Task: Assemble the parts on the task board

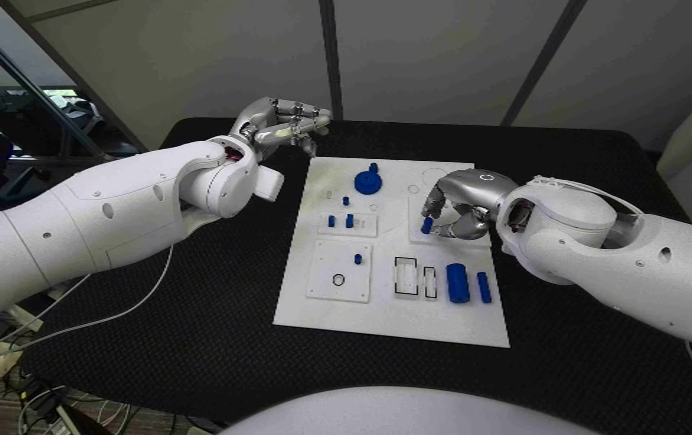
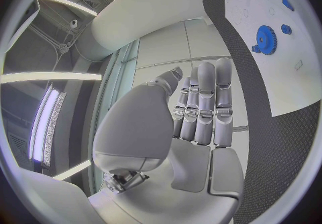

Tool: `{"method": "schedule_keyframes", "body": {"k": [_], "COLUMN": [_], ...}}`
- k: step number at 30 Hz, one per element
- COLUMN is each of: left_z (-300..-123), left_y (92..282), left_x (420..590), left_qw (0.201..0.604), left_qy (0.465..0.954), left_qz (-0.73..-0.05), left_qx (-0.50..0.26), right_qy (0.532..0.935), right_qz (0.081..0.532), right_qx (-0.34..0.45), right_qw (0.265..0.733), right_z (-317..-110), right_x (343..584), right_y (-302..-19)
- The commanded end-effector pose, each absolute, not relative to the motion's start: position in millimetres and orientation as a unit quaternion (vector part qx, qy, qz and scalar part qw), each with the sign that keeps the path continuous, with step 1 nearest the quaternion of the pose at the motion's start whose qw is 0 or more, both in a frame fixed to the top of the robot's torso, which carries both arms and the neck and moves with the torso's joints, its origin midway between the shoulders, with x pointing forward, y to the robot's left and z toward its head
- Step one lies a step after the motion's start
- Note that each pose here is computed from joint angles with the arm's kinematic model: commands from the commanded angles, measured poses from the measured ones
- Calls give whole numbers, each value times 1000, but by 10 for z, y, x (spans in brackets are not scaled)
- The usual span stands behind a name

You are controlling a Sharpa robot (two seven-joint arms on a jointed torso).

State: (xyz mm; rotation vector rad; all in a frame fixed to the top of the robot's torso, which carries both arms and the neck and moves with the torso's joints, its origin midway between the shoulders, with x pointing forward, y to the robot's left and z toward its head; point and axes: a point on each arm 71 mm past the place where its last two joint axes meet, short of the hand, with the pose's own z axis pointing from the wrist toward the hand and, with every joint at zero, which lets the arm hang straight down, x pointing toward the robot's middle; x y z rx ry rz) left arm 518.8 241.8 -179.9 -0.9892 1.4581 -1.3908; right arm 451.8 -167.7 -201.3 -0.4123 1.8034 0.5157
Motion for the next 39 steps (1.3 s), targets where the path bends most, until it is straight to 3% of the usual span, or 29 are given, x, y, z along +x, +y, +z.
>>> {"method": "schedule_keyframes", "body": {"k": [1,39], "left_z": [-1784,-1788], "left_y": [2405,2413], "left_x": [5188,5191], "left_qw": [431,431], "left_qy": [583,584], "left_qz": [-565,-563], "left_qx": [-393,-394], "right_qy": [777,771], "right_qz": [210,222], "right_qx": [-183,-184], "right_qw": [564,567], "right_z": [-2030,-2049], "right_x": [4525,4554], "right_y": [-1671,-1565]}}
